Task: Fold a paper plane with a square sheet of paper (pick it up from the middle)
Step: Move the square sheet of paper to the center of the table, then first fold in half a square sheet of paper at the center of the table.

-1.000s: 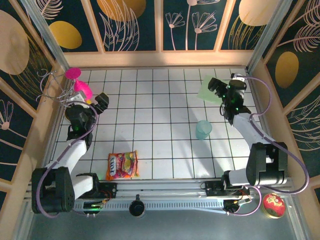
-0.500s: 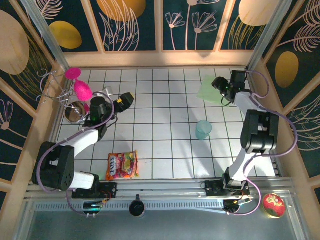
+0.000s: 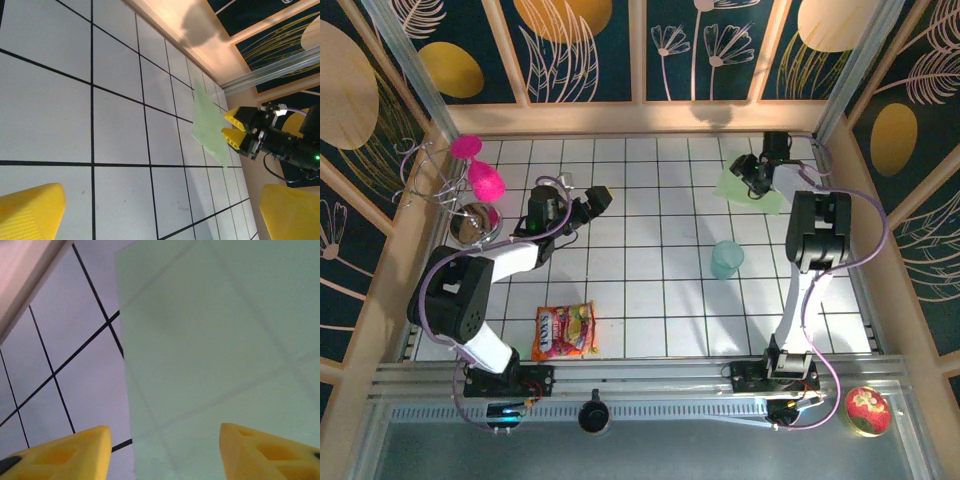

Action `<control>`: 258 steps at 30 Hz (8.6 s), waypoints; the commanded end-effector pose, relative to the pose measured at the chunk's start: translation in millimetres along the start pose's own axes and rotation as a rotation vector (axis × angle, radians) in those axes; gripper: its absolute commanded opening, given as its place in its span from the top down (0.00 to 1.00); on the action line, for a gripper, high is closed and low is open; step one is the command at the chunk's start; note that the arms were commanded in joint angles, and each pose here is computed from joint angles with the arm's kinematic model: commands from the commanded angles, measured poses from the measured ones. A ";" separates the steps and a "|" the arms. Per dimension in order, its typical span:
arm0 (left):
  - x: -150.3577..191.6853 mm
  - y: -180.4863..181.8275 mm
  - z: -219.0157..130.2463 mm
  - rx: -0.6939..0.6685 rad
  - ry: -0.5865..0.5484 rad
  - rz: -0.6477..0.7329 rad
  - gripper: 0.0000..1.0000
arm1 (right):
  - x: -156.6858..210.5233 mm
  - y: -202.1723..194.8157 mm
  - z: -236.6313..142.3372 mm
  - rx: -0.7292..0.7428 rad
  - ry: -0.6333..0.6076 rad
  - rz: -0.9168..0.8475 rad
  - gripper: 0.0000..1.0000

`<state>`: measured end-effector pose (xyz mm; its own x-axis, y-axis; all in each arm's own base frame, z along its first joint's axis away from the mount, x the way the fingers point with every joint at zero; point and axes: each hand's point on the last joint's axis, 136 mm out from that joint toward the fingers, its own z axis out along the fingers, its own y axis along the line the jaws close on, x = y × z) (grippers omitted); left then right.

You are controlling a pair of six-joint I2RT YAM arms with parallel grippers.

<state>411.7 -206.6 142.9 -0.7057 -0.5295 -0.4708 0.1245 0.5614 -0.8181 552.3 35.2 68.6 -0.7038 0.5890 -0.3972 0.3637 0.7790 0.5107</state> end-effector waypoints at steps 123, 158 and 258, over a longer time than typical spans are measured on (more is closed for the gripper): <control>116.9 122.0 -20.3 -0.456 0.361 -0.170 0.77 | 321.0 91.4 -17.1 -0.044 0.588 -0.342 0.80; 102.3 53.7 -21.3 -0.018 0.216 -0.269 0.24 | 355.7 144.6 -1.6 -0.295 0.666 -0.297 0.80; -15.2 -5.4 -43.4 -0.125 -0.037 0.036 0.01 | 173.0 161.5 -187.8 -0.580 0.165 -0.374 1.00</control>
<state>381.4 -187.3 155.3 -0.7308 -0.5371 -0.4213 0.0336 0.5881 -0.8081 377.5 239.9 216.8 -0.8381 0.2632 -0.4778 -0.2843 0.5367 0.7944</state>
